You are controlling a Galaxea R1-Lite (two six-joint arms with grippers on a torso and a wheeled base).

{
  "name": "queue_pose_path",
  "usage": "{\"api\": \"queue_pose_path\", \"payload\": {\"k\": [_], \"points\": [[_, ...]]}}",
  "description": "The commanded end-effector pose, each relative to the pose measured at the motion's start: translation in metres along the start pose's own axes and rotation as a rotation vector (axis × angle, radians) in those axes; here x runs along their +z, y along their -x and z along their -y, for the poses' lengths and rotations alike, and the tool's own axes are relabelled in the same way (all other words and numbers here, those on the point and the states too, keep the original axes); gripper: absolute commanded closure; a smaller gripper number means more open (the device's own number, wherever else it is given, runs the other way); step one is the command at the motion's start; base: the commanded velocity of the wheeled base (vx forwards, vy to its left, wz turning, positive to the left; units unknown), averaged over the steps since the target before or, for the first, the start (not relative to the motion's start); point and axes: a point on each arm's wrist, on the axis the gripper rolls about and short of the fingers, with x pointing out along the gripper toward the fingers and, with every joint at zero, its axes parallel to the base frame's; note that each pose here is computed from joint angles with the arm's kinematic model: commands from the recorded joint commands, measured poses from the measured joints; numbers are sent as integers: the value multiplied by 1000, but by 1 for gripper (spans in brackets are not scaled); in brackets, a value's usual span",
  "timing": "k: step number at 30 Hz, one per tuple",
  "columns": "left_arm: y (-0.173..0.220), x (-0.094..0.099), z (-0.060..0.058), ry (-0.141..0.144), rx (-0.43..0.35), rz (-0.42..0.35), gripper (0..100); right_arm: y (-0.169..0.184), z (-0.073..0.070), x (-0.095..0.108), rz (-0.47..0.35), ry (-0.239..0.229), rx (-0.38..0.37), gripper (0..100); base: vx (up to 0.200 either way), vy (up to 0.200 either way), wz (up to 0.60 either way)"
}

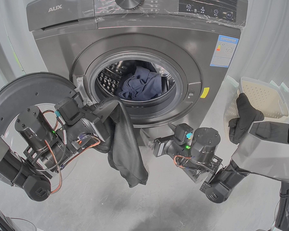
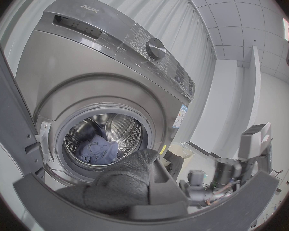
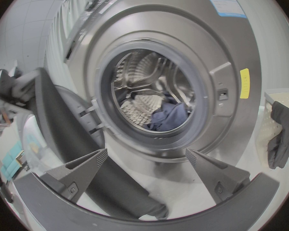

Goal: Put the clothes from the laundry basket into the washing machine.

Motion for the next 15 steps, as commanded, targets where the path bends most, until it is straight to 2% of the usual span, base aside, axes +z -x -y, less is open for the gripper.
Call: {"api": "queue_pose_path", "payload": {"k": [1, 6, 13, 15], "points": [[-6, 1, -3, -4, 16, 16, 100, 31, -35, 13, -14, -15, 104, 0, 0, 0, 0], [-8, 2, -4, -4, 18, 23, 100, 48, -63, 8, -42, -24, 190, 0, 0, 0, 0], [-10, 3, -10, -11, 37, 33, 100, 53, -80, 1, -49, -26, 252, 0, 0, 0, 0], [-11, 2, -11, -13, 37, 33, 100, 52, -84, -11, -75, -20, 273, 0, 0, 0, 0]]}}
